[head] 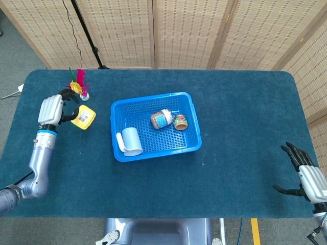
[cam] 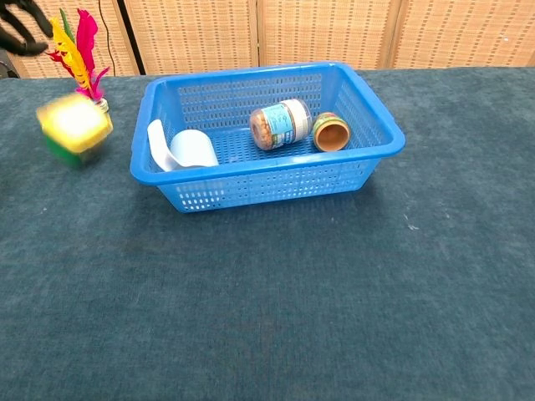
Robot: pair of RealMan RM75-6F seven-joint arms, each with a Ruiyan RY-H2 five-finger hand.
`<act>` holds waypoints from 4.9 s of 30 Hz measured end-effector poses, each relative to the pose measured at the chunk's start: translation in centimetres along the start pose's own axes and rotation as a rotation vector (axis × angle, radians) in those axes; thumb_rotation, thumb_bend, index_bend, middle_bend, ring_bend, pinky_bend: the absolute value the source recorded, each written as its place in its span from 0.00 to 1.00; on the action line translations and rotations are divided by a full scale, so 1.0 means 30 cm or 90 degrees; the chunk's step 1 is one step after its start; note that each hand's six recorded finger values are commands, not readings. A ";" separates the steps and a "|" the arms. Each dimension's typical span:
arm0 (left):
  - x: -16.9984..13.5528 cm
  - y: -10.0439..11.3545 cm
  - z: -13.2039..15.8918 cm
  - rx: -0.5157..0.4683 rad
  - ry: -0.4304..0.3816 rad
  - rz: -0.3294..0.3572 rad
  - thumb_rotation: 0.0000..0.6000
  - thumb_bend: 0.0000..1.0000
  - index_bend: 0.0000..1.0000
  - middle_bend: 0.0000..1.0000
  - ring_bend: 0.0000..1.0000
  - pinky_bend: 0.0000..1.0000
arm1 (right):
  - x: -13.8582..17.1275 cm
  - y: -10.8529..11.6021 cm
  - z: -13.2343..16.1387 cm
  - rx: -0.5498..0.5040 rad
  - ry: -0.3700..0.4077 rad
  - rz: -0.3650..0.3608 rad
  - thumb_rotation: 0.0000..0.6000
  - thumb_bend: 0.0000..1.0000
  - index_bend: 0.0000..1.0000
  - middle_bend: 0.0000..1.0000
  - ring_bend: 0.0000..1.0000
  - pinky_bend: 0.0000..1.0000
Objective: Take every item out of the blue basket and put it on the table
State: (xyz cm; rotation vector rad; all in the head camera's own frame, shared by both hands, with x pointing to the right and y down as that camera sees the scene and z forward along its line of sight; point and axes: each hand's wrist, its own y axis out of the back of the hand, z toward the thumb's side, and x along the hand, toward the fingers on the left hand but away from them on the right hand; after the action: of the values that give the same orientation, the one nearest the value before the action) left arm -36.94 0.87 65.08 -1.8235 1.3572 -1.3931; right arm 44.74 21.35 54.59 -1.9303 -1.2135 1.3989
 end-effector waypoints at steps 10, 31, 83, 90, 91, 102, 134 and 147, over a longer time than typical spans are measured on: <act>0.023 -0.122 -0.052 -0.060 0.002 -0.072 1.00 0.19 0.00 0.00 0.00 0.17 | -0.008 -0.007 -0.006 0.001 -0.006 0.005 1.00 0.00 0.00 0.00 0.00 0.00; -0.218 -0.132 0.251 0.041 -0.275 -0.194 1.00 0.19 0.00 0.00 0.00 0.17 | 0.004 0.028 -0.007 -0.020 0.000 -0.010 1.00 0.00 0.00 0.00 0.00 0.00; -0.234 -0.324 0.456 0.322 -0.342 -0.196 1.00 0.19 0.00 0.00 0.00 0.01 | 0.006 0.045 -0.020 -0.025 -0.009 -0.017 1.00 0.00 0.00 0.00 0.00 0.00; -0.228 -0.345 0.465 0.347 -0.338 -0.204 1.00 0.19 0.00 0.00 0.00 0.01 | 0.006 0.044 -0.020 -0.026 -0.009 -0.015 1.00 0.00 0.00 0.00 0.00 0.00; -0.226 -0.349 0.464 0.351 -0.336 -0.205 1.00 0.19 0.00 0.00 0.00 0.01 | 0.006 0.044 -0.020 -0.026 -0.009 -0.015 1.00 0.00 0.00 0.00 0.00 0.00; -0.175 -0.381 0.478 0.371 -0.312 -0.202 1.00 0.19 0.00 0.00 0.00 0.01 | 0.003 0.042 -0.023 -0.026 -0.012 -0.013 1.00 0.00 0.00 0.00 0.00 0.00; -0.163 -0.381 0.536 0.458 -0.306 -0.169 1.00 0.73 0.87 0.59 0.58 0.69 | 0.001 0.042 -0.025 -0.035 -0.013 -0.007 1.00 0.00 0.00 0.00 0.00 0.00; -0.179 -0.265 0.579 0.434 -0.317 -0.111 1.00 0.73 0.87 0.59 0.58 0.69 | 0.007 0.050 -0.020 -0.040 -0.009 -0.012 1.00 0.00 0.00 0.00 0.00 0.00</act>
State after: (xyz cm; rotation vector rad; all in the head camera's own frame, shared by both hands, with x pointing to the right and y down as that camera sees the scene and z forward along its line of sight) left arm -17.81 5.56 62.71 -1.6622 0.4061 -1.1654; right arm 45.90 20.86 53.54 -1.9492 -1.2931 1.3826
